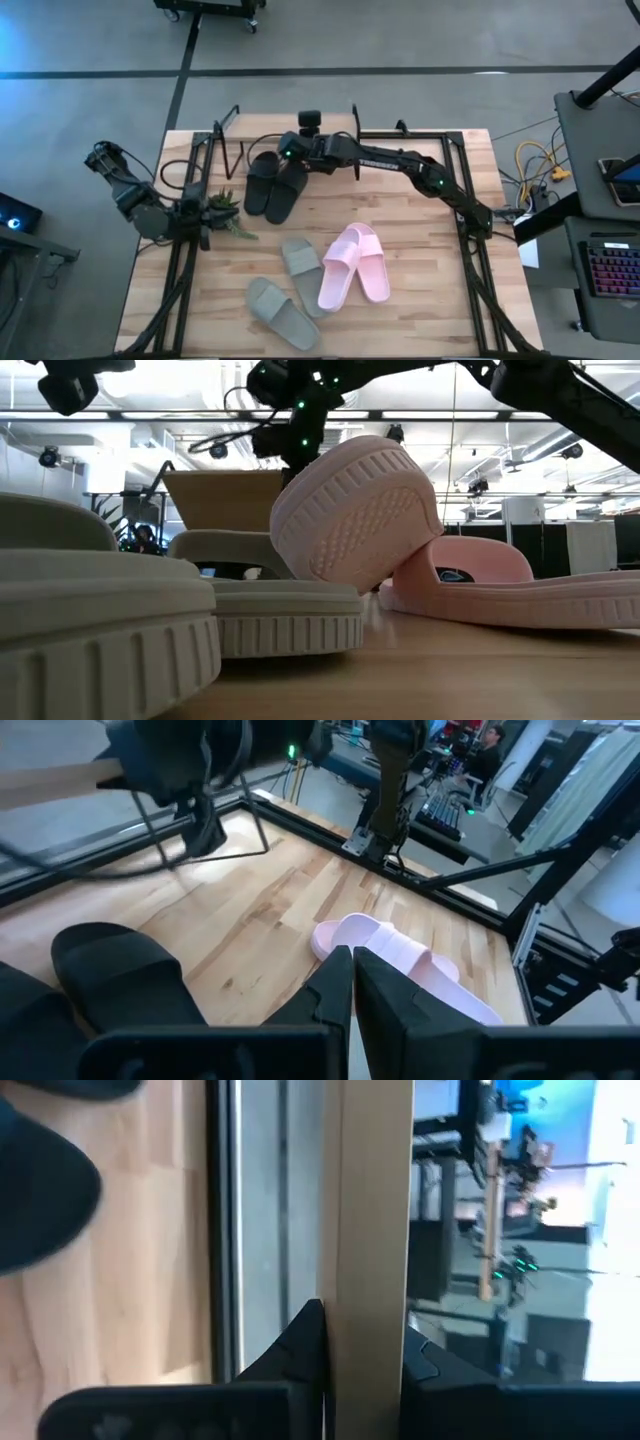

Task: Pick and place slides into the shelf
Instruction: Adjust the shelf

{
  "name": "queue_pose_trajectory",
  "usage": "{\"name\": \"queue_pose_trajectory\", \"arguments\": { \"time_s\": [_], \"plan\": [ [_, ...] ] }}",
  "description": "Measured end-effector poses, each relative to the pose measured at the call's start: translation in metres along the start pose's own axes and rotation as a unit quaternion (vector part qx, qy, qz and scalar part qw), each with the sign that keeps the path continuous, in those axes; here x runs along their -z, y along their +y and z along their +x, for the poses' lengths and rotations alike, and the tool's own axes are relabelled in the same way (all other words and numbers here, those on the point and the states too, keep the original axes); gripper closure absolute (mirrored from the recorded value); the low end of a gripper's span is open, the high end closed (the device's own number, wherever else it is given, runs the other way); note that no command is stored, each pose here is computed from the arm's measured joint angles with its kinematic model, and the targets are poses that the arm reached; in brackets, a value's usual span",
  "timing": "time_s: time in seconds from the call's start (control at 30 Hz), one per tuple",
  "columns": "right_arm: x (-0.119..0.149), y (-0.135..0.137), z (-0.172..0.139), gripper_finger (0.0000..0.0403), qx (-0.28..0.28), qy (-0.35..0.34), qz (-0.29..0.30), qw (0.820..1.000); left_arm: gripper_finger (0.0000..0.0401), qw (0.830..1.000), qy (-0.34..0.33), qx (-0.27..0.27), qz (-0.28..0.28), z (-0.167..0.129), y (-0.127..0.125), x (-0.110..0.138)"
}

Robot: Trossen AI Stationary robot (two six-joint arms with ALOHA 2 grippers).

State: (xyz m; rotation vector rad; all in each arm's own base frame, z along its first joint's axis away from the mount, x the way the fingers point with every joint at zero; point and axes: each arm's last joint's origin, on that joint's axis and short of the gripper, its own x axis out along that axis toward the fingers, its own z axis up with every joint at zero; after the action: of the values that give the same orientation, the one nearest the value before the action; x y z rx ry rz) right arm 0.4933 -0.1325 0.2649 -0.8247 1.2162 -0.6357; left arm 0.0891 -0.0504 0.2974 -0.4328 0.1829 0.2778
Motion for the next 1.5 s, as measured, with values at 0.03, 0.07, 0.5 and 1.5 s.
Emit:
{"name": "queue_pose_trajectory", "arguments": {
  "time_s": [0.03, 0.07, 0.5, 1.5],
  "plan": [
    [0.000, 0.002, 0.001, 0.0363, 0.006, 0.007, 0.004, 1.000, 0.0401, 1.000, 0.000, 0.001, 0.001, 0.000, 0.000, 0.000],
    [0.001, 0.002, 0.002, 0.0363, 0.008, 0.012, 0.008, 1.000, 0.0401, 1.000, 0.001, 0.004, 0.002, -0.001, 0.001, -0.001],
    [0.000, 0.021, -0.002, 0.0362, 0.007, 0.029, 0.009, 1.000, 0.0401, 1.000, 0.000, 0.021, -0.004, -0.006, 0.006, -0.004],
    [-0.007, 0.108, -0.036, 0.0202, -0.026, 0.029, -0.009, 0.999, 0.0401, 0.999, 0.014, 0.036, 0.010, -0.007, 0.007, -0.003]
  ]
}}
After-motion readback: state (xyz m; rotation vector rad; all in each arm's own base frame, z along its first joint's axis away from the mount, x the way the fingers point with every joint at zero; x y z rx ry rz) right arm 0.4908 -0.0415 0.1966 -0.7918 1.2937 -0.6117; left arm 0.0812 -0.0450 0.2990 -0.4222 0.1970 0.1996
